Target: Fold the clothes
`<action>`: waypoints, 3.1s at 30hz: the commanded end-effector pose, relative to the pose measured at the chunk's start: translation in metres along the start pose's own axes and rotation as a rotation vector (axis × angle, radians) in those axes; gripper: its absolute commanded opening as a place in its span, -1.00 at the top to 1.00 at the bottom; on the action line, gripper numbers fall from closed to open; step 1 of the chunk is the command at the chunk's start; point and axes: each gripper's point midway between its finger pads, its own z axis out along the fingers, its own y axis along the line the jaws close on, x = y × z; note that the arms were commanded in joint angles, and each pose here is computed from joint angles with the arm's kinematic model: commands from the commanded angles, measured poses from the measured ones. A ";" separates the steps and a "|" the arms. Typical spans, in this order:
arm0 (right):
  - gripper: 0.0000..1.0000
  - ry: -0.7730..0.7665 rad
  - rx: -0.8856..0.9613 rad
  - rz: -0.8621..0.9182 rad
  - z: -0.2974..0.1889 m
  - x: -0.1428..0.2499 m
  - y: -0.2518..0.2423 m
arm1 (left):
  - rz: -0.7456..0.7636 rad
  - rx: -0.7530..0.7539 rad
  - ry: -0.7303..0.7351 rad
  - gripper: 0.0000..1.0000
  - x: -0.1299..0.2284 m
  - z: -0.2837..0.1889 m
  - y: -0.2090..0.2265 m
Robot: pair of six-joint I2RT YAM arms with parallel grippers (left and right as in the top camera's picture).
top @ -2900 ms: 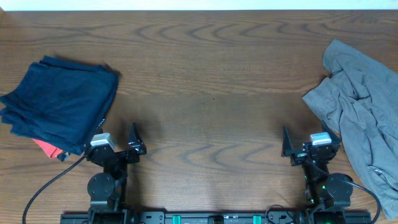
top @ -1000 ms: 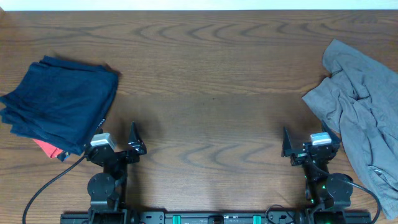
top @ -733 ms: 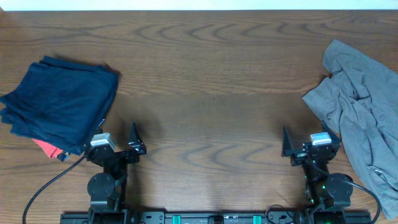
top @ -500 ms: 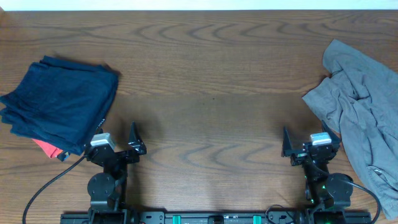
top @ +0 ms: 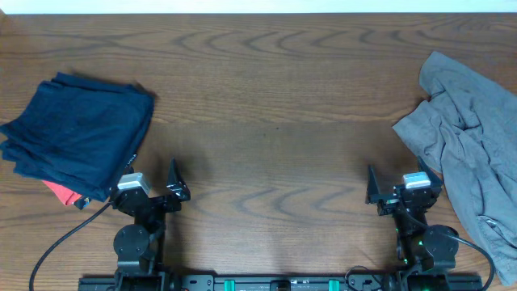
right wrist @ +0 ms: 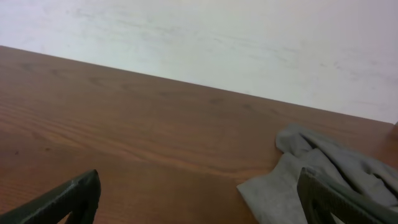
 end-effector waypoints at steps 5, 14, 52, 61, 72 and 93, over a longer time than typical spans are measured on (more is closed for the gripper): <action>-0.99 0.000 -0.031 0.116 0.000 0.000 0.006 | 0.010 -0.028 0.052 -0.96 0.018 0.002 0.007; -0.98 0.024 -0.066 0.258 0.000 -0.001 0.012 | -0.032 0.085 0.108 -0.96 0.020 -0.001 -0.014; -0.56 1.068 0.381 0.132 0.110 0.165 -0.113 | -0.029 -0.050 0.623 -0.96 -0.025 -0.003 -0.027; 0.07 1.112 0.426 0.139 0.108 0.198 -0.125 | -0.029 -0.050 0.622 -0.96 -0.025 -0.003 -0.027; 0.98 0.718 -0.020 0.451 0.204 0.101 -0.038 | -0.029 -0.038 0.580 -0.96 -0.034 0.003 -0.030; -0.99 0.767 0.194 0.431 0.223 0.033 -0.063 | -0.031 -0.016 0.506 -0.96 -0.049 0.012 -0.035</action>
